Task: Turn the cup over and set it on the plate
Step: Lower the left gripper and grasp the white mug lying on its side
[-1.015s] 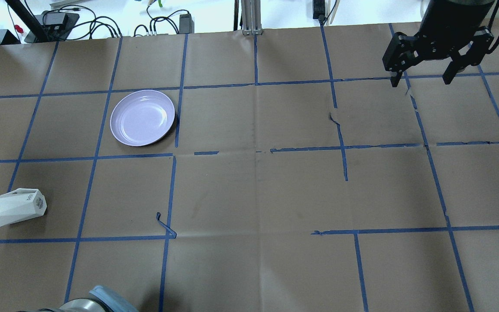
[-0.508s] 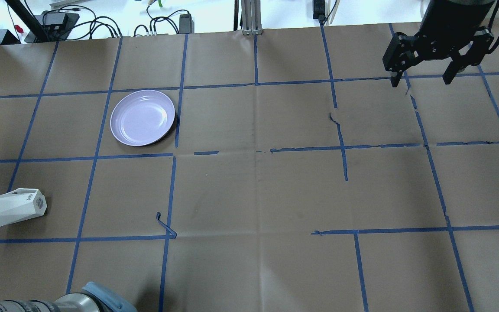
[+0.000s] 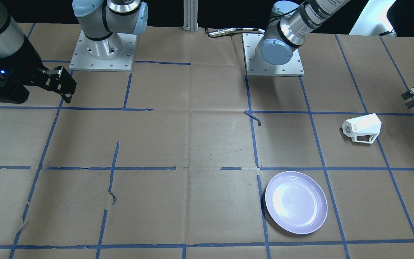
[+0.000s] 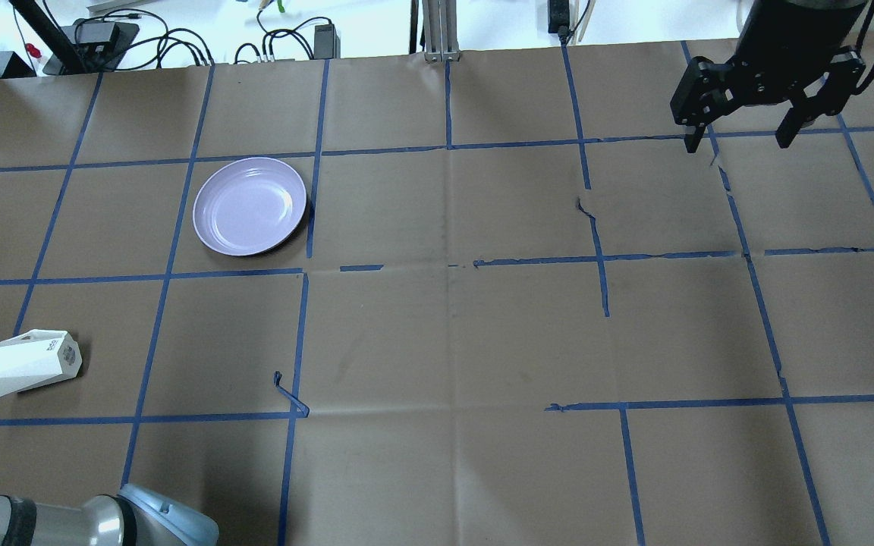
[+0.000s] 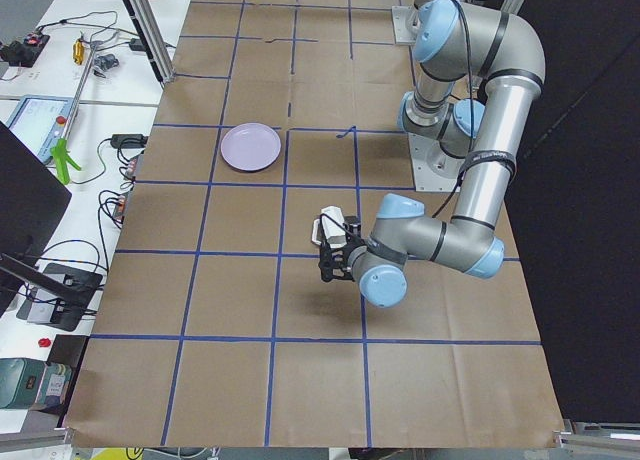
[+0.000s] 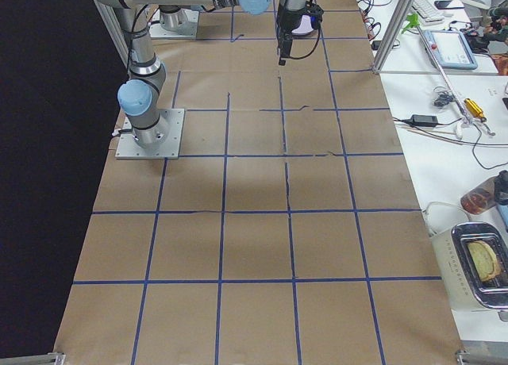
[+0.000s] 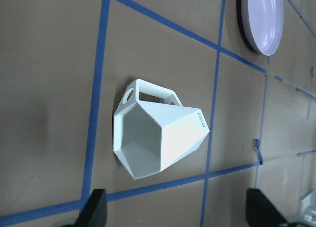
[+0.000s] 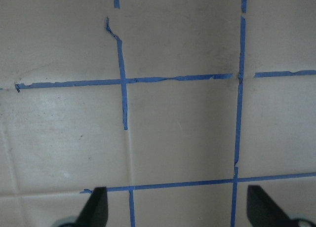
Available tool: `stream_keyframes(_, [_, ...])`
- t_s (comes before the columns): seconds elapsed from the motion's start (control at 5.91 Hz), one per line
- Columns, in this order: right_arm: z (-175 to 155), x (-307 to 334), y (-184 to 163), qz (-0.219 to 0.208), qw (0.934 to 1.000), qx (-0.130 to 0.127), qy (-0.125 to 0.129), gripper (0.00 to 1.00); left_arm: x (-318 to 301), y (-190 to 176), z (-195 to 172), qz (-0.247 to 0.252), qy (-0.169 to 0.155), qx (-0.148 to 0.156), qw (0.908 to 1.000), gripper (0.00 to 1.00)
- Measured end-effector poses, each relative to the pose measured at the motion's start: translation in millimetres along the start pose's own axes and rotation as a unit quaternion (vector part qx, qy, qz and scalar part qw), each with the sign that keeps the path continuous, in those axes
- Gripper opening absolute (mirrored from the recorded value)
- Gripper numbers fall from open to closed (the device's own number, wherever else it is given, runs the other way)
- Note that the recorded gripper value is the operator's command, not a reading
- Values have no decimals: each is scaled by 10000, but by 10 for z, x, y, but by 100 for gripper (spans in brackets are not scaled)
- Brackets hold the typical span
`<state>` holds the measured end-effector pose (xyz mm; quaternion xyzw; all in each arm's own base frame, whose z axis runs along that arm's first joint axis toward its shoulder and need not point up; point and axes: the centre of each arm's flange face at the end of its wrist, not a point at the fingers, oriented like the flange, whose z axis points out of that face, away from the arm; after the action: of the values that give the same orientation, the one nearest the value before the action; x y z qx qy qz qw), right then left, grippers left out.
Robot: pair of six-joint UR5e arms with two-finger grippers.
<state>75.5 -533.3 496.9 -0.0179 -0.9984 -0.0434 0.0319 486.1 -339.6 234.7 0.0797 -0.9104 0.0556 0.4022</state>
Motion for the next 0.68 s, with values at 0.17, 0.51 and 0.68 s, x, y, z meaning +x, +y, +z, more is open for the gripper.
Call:
stream_keyframes(0.17, [0, 0, 0, 0, 10000, 1, 0, 100, -288, 93, 234, -184, 719, 74, 9972, 99])
stream_keyframes(0.51, [0, 0, 0, 0, 10000, 2, 0, 100, -563, 189, 596, -450, 1660, 55, 9851, 99])
stream_keyframes(0.68, [0, 0, 0, 0, 10000, -1, 0, 100, -658, 210, 733, -500, 1960, 45, 9793, 99])
